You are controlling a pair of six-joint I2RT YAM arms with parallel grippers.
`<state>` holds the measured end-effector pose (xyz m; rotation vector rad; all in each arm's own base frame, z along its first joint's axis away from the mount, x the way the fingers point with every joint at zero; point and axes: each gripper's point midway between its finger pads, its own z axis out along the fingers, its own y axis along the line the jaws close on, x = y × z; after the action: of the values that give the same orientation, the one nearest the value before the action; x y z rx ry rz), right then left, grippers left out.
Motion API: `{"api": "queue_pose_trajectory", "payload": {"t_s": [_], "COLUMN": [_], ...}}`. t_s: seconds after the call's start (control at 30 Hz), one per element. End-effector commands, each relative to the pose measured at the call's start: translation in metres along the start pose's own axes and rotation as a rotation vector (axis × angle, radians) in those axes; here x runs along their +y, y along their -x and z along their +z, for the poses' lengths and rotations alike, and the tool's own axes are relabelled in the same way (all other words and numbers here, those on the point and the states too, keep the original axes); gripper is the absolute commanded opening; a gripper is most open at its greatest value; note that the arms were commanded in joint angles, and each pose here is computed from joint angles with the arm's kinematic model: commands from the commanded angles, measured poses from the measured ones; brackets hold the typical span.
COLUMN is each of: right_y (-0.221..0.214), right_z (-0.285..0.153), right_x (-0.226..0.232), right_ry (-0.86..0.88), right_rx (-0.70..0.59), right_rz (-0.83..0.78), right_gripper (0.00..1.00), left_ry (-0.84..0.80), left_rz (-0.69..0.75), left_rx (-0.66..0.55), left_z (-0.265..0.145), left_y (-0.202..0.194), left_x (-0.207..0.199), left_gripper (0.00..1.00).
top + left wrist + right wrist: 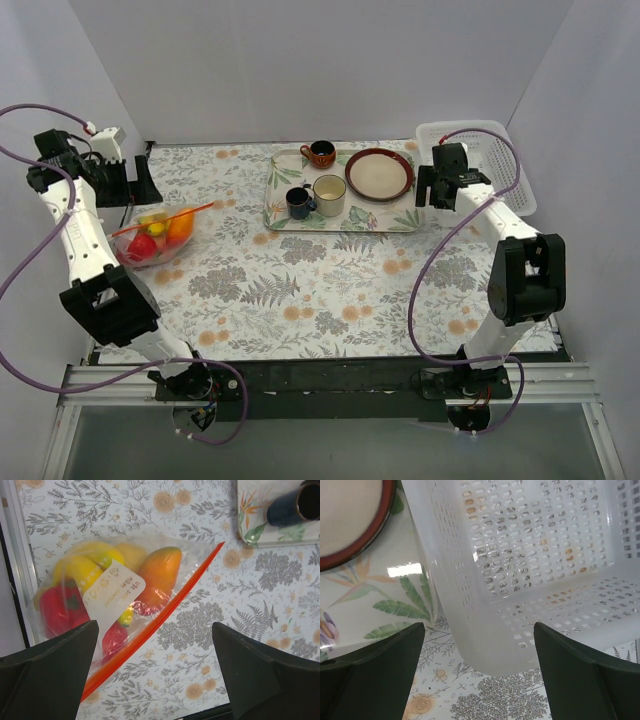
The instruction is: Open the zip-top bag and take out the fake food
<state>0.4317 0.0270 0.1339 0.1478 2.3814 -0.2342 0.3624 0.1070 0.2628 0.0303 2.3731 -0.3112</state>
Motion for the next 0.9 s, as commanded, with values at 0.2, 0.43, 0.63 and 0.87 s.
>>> {"api": "queue_pose_trajectory", "payload": {"t_s": [0.2,0.43,0.63,0.87], "right_y": [-0.048,-0.086,-0.143,-0.184], "right_z": [0.019,-0.011,-0.043,-0.085], "right_x": [-0.006,-0.017,-0.024,0.001], "right_ry": [-0.042,-0.041,-0.048,0.077], "right_rx": [0.064,0.091,0.133,0.125], "right_rz": [0.009,0.093,0.189,0.268], "right_gripper": [0.92,0.3,0.18,0.16], "left_ry": [-0.105,-0.099,-0.088,-0.084], "left_rz": [0.314,0.302,0.313,0.339], "left_rx": [-0.032,-0.036,-0.054,-0.087], "left_z": [-0.048,-0.034,-0.029,-0.028], "left_y": [-0.025,-0.029,-0.031,-0.033], "left_x": [-0.042,-0.033,-0.031,-0.033], "left_gripper": [0.98,0.98,0.98,0.98]}}
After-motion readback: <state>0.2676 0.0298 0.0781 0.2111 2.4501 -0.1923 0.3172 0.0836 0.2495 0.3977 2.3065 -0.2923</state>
